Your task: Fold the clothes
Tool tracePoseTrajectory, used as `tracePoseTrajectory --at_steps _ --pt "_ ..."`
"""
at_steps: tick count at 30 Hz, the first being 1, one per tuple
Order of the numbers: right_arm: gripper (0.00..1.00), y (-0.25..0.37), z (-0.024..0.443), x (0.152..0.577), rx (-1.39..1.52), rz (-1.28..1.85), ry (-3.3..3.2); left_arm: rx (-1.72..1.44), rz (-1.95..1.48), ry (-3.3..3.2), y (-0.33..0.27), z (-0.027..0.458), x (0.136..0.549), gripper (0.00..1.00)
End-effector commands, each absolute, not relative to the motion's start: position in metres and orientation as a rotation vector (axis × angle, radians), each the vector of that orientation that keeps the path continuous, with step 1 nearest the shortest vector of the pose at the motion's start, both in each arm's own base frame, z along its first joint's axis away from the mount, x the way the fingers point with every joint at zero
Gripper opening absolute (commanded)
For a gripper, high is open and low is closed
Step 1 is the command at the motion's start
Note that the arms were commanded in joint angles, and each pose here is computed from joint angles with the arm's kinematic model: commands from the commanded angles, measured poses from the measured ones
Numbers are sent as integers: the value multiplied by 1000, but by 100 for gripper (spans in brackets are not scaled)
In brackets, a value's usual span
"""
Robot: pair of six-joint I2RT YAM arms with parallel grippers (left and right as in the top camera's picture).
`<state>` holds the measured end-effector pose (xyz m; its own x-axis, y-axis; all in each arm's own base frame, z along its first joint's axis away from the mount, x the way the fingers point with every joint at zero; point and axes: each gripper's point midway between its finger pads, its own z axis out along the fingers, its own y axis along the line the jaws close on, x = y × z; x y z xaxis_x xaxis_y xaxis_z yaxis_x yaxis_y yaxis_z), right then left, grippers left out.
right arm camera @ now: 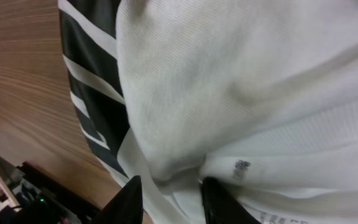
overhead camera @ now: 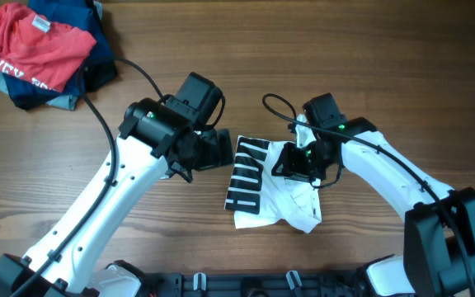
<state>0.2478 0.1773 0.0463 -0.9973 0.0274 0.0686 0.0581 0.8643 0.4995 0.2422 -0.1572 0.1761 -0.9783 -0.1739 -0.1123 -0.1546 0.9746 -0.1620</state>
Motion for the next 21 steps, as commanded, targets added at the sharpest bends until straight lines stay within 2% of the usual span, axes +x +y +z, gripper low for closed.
tracePoseTrajectory --at_steps 1,3,5,12,16,20,21 --pt "31 172 38 245 -105 -739 -2981 -282 -200 2989 -153 174 245 100" --pt "32 182 43 243 -86 -818 -2946 -281 -200 2988 -153 174 246 100" --pt "39 182 42 243 -78 -807 -2951 -281 -205 2983 -154 175 247 100" --pt "38 184 40 241 -52 -778 -2966 -280 -206 2982 -154 175 247 100" --pt "27 184 40 241 -53 -778 -2966 -280 -206 2982 -154 175 247 100" --pt "9 175 36 244 -109 -695 -2999 -280 -206 2982 -154 175 247 100" --pt "7 173 34 245 -115 -672 -3010 -280 -205 2983 -154 175 247 100"
